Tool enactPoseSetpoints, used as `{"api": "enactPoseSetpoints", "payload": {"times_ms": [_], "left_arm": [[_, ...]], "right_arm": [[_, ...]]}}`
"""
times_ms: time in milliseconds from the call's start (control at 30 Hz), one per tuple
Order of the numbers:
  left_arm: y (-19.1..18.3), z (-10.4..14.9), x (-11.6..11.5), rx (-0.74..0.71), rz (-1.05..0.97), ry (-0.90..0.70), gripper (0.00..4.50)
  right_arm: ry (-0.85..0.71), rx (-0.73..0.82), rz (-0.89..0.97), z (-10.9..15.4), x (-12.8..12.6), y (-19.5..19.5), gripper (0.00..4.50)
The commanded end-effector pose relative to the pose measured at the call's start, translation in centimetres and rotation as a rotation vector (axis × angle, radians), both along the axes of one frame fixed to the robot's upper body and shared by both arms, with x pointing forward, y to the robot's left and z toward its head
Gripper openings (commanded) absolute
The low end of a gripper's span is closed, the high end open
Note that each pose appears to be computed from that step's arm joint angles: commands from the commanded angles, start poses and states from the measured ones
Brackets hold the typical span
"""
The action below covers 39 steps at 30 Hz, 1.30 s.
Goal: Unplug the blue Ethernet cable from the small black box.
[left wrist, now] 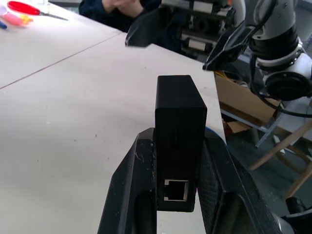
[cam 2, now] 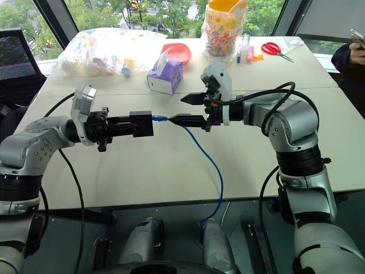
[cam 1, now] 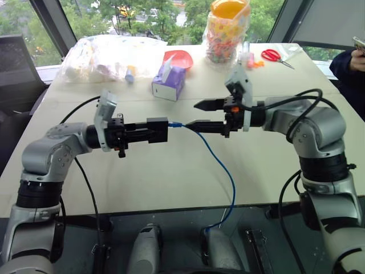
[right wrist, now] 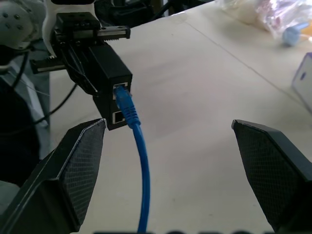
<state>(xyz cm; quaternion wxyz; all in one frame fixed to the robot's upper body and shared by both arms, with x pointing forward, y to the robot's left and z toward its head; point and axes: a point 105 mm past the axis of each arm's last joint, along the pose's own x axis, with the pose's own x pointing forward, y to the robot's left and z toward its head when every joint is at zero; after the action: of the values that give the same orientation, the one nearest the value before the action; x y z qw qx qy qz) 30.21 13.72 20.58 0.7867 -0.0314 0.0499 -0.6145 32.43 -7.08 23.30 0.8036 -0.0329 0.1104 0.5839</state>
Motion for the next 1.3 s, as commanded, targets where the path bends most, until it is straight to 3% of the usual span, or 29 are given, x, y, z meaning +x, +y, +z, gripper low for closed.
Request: {"api": "enactPoseSetpoints", "payload": {"times_ms": [33, 633, 733, 867, 1300], "left_arm": [[-0.4, 1.8, -0.6, -0.031, -0.041, -0.031, 0.51], [-1.2, 2.5, -1.1, -0.057, -0.116, 0.021, 0.51], [-1.3, 2.4, -1.1, -0.057, -0.118, 0.02, 0.51], [-1.3, 2.5, -1.1, -0.062, -0.116, 0.019, 0.51], [-1.2, 2.4, -1.0, -0.077, -0.118, 0.022, 0.51]], "right_arm": [[0.004, 0.065, 0.007, 1.8, 0.1, 0.2, 4.3], [0.079, 0.128, 0.1, 2.4, -2.2, 1.4, 4.3], [0.079, 0.126, 0.102, 2.4, -2.2, 1.5, 3.54], [0.103, 0.128, 0.126, 2.4, -2.6, 1.8, 1.57], [0.114, 0.11, 0.152, 2.5, -3.0, 2.2, 1.57]]}}
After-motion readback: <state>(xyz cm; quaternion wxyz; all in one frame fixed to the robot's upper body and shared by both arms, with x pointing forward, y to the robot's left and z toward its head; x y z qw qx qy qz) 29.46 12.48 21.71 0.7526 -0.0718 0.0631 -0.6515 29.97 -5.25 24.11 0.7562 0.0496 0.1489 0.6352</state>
